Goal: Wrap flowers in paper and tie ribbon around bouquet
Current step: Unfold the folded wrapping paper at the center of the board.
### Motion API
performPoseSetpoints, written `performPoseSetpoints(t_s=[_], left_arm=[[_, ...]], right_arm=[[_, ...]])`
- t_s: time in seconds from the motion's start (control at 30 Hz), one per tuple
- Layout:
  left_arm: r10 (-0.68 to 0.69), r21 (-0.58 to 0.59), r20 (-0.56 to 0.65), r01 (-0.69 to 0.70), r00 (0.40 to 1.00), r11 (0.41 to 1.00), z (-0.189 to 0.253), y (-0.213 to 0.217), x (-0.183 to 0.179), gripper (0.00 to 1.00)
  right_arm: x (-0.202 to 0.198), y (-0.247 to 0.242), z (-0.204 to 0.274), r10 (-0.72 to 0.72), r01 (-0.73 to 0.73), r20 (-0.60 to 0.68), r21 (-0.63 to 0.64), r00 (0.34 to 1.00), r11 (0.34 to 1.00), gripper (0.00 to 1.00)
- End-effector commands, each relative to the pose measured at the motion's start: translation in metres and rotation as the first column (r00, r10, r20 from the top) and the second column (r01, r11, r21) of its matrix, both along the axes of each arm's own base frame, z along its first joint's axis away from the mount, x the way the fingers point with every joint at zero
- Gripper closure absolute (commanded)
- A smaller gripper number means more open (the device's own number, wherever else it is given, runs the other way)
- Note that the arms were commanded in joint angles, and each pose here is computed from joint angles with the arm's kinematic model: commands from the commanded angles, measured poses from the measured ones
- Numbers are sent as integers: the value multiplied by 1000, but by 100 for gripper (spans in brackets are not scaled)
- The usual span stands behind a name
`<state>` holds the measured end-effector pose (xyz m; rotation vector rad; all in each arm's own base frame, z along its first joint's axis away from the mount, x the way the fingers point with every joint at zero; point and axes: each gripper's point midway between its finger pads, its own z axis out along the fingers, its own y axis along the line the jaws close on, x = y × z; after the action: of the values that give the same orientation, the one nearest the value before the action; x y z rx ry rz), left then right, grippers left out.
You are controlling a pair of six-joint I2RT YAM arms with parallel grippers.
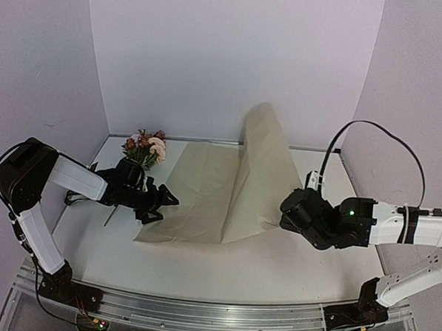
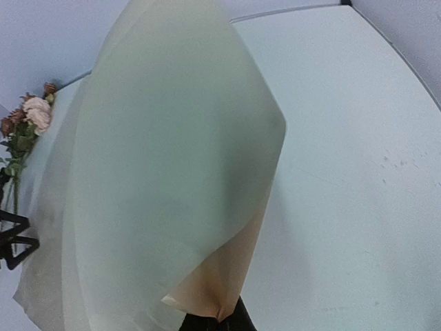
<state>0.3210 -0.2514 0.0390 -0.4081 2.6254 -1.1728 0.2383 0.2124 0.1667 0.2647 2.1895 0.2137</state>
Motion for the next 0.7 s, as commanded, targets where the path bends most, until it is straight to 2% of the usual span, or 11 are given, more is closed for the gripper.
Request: performPoseSetpoints(t_s=[0.0, 0.1, 0.27, 0.3, 0.5, 0.67], left_arm=[[59, 205, -160, -25, 985, 978, -59, 38, -34, 12], [45, 213, -159, -10, 986, 977, -58, 36, -31, 12], [18, 214, -137, 12, 990, 977, -51, 30, -19, 12], [13, 210, -133, 16, 991, 978, -49, 28, -16, 12], [-12, 188, -113, 33, 993, 982, -36, 21, -10, 12], [-44, 168, -85, 57, 995, 984, -23, 15, -6, 11]], right_arm=[[-36, -68, -55, -163, 150, -130, -105, 978, 983, 100], [-50, -72, -73, -172, 156, -177, -97, 969, 983, 100], [-58, -54, -83, -157, 139, -224, -93, 962, 986, 100], [-58, -49, -85, -152, 132, -232, -98, 961, 986, 97], [-57, -34, -86, -116, 100, -236, -78, 965, 992, 55], [-56, -33, -84, -91, 73, -230, -87, 969, 994, 33]])
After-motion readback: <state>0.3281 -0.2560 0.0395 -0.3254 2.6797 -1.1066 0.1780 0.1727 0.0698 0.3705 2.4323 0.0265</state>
